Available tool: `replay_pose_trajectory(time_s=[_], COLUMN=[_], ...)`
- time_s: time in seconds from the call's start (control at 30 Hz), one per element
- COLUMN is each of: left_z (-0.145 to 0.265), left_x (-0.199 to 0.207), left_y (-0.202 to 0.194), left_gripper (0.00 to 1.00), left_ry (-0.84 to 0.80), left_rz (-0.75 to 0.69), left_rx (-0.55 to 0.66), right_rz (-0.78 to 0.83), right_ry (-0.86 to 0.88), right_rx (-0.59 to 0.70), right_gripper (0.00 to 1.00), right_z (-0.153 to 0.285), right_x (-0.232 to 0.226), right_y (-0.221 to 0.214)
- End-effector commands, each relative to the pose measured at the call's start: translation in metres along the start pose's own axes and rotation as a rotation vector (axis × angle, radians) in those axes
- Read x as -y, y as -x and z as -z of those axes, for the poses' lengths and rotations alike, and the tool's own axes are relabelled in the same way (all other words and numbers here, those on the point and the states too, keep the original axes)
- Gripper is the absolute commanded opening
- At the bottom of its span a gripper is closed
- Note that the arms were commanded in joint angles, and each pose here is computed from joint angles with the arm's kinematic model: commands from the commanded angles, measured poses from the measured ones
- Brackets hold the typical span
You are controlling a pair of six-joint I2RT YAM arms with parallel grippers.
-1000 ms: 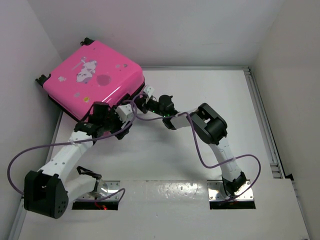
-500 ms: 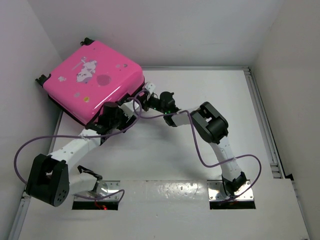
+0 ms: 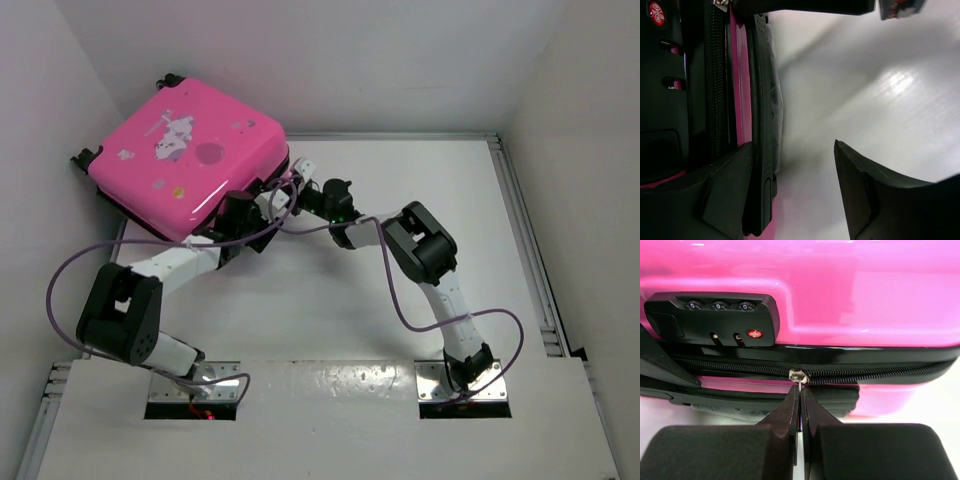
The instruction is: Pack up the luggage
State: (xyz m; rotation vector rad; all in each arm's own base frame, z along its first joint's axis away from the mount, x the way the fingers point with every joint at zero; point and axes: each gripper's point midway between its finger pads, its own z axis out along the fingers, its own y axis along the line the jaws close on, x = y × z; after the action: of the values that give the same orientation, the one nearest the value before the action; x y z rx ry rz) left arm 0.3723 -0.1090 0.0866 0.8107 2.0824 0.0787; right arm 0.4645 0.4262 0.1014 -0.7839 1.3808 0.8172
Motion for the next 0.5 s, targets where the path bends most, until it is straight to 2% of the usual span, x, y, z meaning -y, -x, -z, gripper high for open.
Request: replay_pose_trajectory(time_s=[0.0, 0.13, 0.27, 0.47], left_z=[-0.019, -0.019, -0.012, -0.002], left_x=[-0.005, -0.013, -0.026, -0.022], left_y=[-0.057, -0.072, -0.077, -0.098], left_gripper=[0.71, 0.71, 0.83, 0.83], left_ry=[0.039, 0.116, 0.239, 0.329], left_rz=[0.010, -0.028, -0.027, -0.065], left_rx=[-0.231, -0.334, -0.386, -0.466], right_rz=[0.030, 0.035, 0.038, 0.034], right_ry=[0.019, 0.021, 0.014, 0.021], right_rx=[0.081, 0.077, 0.075, 0.073], right_gripper=[0.00, 0.00, 0.00, 0.00], right_z=[-0.006, -0.006, -0.004, -0.004], right_x=[0.004, 0.004, 0.008, 0.007], right_y=[0.028, 0.026, 0.024, 0.023])
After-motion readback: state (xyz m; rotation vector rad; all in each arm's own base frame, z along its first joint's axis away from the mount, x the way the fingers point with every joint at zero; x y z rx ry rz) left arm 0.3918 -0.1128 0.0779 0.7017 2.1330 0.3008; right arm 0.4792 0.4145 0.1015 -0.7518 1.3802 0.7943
